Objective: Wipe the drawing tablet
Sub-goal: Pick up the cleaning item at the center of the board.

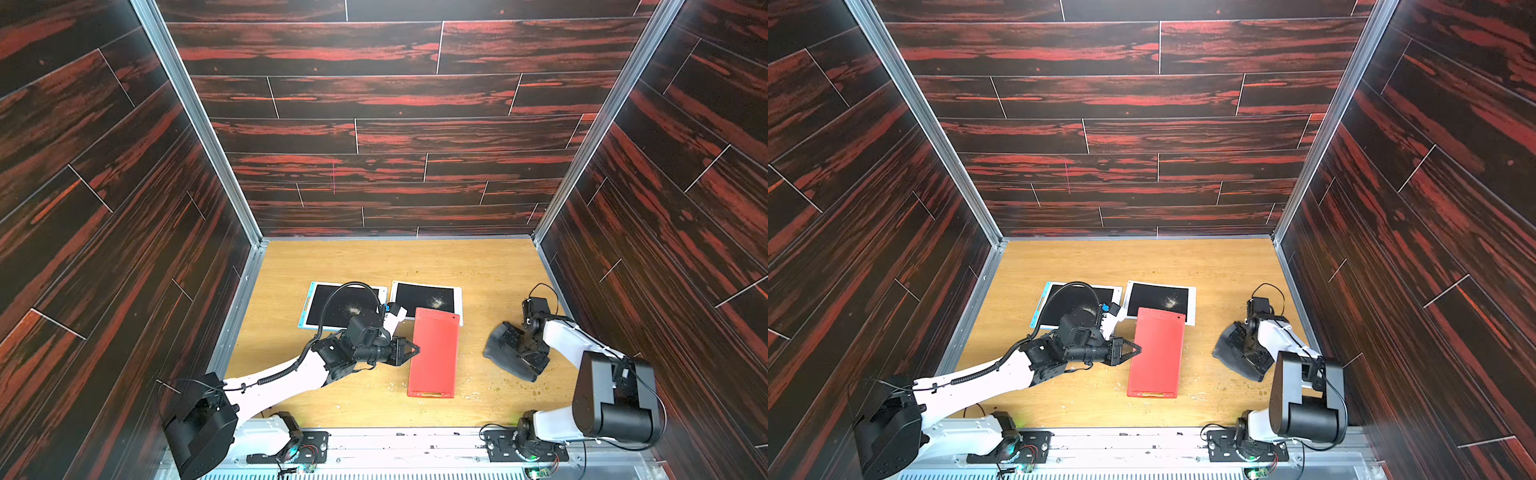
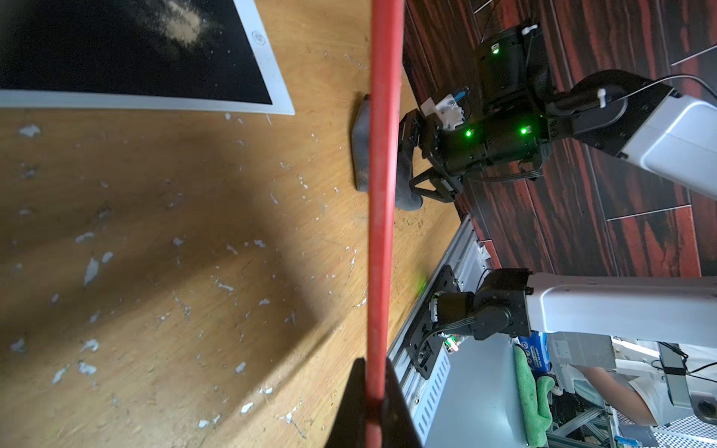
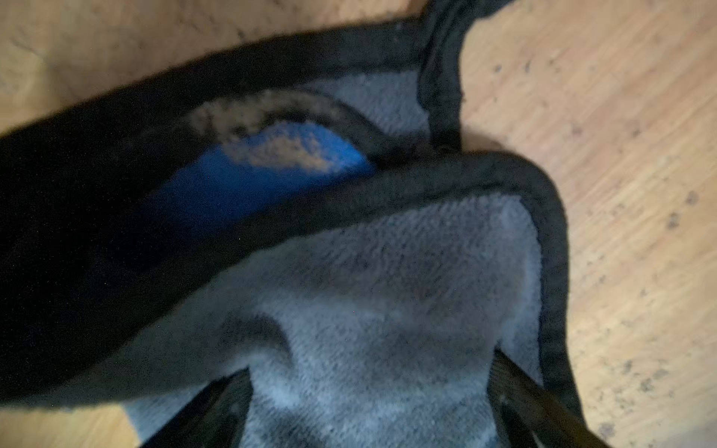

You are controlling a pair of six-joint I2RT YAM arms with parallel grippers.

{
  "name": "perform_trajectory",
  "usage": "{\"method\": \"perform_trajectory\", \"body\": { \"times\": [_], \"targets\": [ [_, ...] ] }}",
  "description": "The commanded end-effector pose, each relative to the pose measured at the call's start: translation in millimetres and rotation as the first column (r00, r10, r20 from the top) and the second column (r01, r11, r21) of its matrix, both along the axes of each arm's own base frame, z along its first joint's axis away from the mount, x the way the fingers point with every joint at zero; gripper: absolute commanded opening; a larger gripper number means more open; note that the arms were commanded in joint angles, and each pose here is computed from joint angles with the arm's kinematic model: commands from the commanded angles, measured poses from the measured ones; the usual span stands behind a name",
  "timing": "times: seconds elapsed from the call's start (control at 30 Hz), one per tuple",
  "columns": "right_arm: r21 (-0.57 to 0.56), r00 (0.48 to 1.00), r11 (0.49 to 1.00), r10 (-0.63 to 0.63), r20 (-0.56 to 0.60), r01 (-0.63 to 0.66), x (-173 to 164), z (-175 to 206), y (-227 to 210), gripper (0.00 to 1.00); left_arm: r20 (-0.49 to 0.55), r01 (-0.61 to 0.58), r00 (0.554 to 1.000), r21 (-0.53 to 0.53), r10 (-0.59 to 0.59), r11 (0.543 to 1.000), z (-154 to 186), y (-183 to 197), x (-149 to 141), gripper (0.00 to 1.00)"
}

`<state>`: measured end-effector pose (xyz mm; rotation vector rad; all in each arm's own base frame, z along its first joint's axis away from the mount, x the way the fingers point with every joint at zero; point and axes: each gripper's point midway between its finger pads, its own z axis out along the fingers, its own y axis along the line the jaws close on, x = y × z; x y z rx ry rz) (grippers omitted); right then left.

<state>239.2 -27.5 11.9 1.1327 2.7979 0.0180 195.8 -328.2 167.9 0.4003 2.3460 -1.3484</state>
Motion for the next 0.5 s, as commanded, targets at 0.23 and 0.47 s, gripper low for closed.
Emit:
{"method": "perform_trajectory", "body": {
  "times": [0.23, 0.47],
  "targets": [
    [0.214, 0.995, 0.975, 0.04, 0.091, -0.059, 20.7, -14.8, 32.2, 0.01, 0.029, -0.019, 0.999, -0.024, 0.019, 1.0, 11.7, 9.0, -1.6, 0.0],
    [0.061, 0.895, 0.977, 0.163, 0.414, -0.206, 50.6, 90.6, 34.6, 0.0, -0.032, -0.011, 0.999, 0.077, 0.013, 0.997, -7.6, 17.9, -8.6, 0.0]
  ]
}}
